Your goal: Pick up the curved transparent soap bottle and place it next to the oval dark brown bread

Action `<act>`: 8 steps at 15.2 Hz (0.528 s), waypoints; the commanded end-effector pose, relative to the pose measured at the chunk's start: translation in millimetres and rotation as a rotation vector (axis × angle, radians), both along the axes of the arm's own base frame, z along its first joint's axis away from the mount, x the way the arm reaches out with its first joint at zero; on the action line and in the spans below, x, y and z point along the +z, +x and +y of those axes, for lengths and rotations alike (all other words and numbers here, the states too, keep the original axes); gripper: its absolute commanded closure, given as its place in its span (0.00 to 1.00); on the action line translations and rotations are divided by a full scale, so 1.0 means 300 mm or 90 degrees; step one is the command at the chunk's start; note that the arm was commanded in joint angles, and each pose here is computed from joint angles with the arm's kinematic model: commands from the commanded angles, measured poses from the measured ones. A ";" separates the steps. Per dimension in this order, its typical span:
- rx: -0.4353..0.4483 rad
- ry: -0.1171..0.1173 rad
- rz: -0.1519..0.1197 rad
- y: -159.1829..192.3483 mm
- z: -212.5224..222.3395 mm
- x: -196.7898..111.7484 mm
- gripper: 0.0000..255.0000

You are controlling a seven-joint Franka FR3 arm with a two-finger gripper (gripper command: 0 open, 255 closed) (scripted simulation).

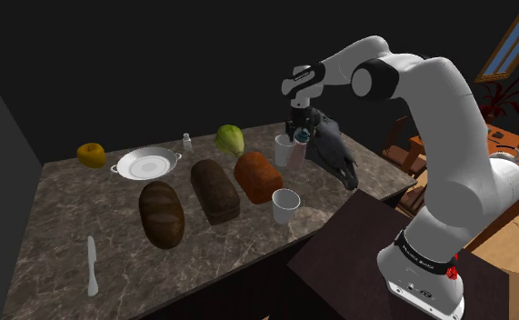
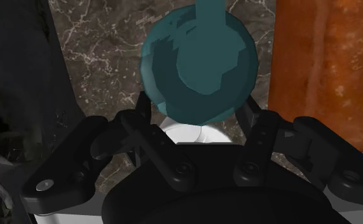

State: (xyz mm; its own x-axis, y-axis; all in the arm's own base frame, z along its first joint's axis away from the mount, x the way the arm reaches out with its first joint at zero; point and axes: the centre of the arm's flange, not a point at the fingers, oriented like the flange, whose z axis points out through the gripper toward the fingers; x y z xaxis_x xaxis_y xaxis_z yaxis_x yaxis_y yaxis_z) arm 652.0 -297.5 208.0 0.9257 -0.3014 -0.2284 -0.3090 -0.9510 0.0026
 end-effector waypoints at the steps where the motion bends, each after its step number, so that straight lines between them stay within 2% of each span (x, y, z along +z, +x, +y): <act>1: 0.000 0.000 0.000 0.000 0.004 0.037 1.00; 8: 0.000 0.000 0.000 0.000 0.004 0.160 1.00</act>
State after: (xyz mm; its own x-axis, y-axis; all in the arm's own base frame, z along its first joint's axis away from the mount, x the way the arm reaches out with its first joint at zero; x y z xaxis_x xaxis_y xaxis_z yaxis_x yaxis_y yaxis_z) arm 651.0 -296.6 251.1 0.9256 -0.3017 -0.2286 -0.3093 -0.9510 0.0026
